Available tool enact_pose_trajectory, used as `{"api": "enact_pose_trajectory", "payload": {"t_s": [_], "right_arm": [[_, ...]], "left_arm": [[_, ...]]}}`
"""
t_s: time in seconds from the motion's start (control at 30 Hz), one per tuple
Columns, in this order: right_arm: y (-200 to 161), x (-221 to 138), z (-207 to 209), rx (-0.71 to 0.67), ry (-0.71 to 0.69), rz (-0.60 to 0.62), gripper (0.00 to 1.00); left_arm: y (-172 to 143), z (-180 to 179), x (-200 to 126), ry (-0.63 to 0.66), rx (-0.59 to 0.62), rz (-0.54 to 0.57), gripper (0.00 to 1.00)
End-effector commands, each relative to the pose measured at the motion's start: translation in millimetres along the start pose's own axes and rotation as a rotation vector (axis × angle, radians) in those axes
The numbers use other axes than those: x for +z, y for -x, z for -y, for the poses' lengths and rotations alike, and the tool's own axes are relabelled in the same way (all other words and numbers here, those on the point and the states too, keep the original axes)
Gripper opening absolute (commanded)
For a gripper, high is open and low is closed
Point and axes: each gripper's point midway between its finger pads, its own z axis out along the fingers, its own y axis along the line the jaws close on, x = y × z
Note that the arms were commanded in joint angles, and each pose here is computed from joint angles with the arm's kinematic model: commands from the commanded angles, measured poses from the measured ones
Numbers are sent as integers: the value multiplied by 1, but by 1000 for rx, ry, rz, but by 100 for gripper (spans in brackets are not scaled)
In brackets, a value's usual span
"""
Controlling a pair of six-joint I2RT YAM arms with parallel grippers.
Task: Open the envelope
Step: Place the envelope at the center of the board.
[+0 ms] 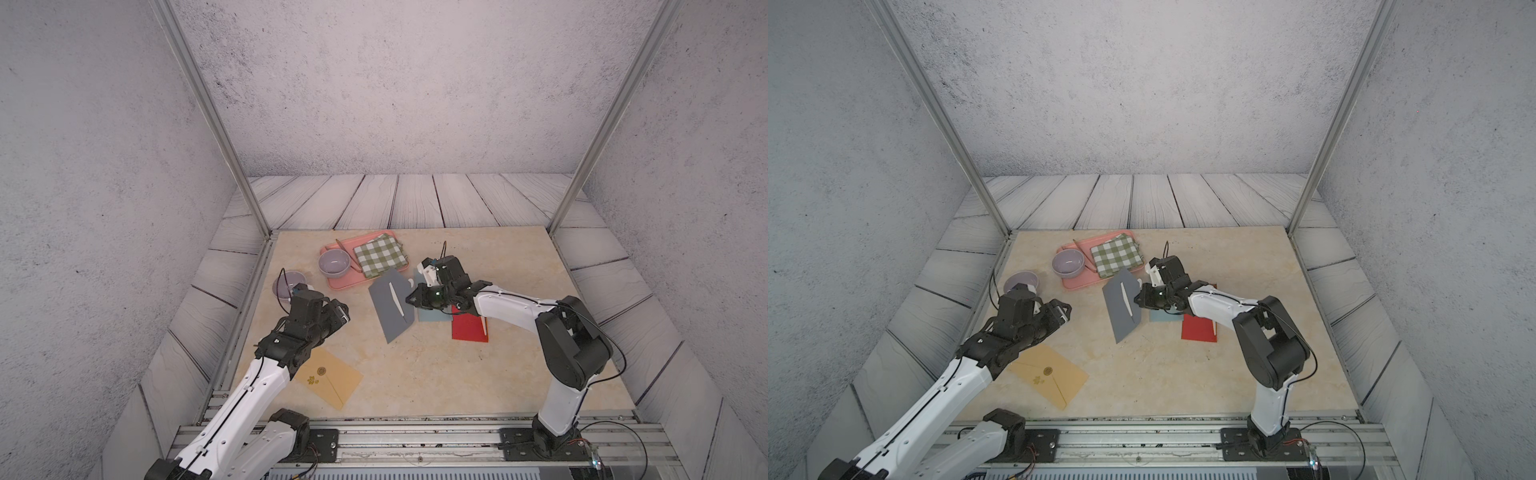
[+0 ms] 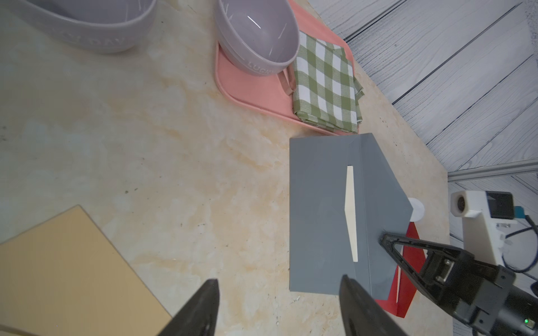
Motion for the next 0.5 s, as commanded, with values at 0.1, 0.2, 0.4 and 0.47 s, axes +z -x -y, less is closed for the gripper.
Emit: {"api": "enact_pose_trajectory", "payload": {"t_s": [0.1,0.2,0.4,0.47], "right_arm": [[2,17,19,45,-80,-7,4],[-2,24,25,57,-93,-21,4],[-11,36,34,63,-123,-75,8],[-18,39,35,60,-126,-108,16]], "left_arm": [[-3,-22,-2,62,10,26,71],[-5,-24,1,59,6,23,71],[-7,-26,2,65,0,22,71],[-8,-28,4,68,-2,22,71]]}}
